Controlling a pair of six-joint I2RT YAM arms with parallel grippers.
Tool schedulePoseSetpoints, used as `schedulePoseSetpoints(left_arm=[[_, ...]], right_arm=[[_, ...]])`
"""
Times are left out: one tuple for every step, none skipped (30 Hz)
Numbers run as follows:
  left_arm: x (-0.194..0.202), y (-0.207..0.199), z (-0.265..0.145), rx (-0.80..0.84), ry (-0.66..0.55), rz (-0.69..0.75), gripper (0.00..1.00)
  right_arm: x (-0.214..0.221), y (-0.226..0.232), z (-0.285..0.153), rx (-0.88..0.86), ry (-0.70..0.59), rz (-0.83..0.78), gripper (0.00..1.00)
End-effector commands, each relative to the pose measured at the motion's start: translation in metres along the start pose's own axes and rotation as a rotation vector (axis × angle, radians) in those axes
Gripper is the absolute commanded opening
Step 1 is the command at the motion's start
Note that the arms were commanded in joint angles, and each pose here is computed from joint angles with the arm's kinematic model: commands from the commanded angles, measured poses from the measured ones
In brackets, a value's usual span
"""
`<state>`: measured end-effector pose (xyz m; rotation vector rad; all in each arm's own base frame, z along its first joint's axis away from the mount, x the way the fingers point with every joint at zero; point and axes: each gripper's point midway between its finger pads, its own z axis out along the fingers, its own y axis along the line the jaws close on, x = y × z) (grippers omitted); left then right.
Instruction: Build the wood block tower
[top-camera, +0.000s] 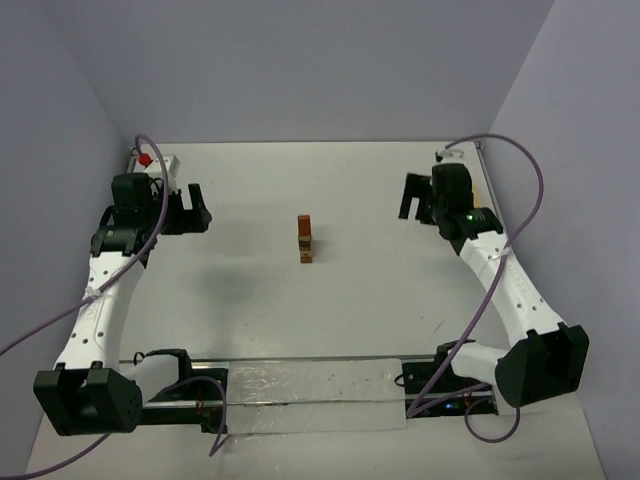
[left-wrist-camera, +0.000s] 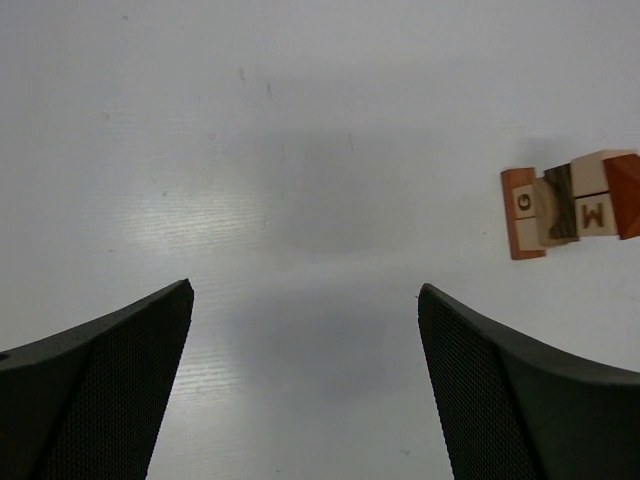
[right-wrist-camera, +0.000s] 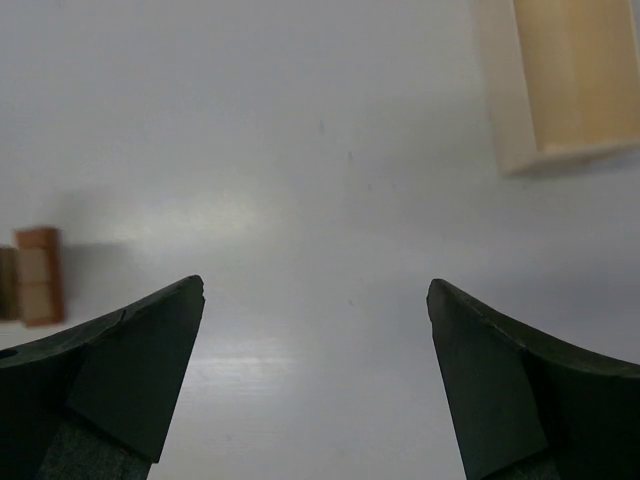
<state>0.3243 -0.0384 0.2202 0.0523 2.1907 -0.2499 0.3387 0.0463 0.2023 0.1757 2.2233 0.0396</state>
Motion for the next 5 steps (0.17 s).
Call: schedulePoseSetpoints(left_arm=[[-0.001,0.017,-0.001,-0.074,-0.079,0.077,0.99],[0.002,0.019,0.000,-0.083,-0.079,0.080,0.99],[0.005,0.020,0.000,-0.086,-0.081,0.081,0.99],[0.009,0.020,0.000,-0.086,-0.079,0.081,0.99],[0.012,0.020,0.001,-0.087,-0.076,0.080,0.99]], right_arm=[[0.002,-0.014,-0.018,-0.024,-0.116,-0.038,1.00],[0.006,-0.015,-0.020,-0.025,-0.117,-0.035,1.00],[0.010,-0.016,-0.021,-0.025,-0.119,-0.030,1.00],[0.011,-0.017,-0.024,-0.026,-0.125,-0.025,1.00],[0.010,-0.018,-0.026,-0.026,-0.132,-0.022,1.00]])
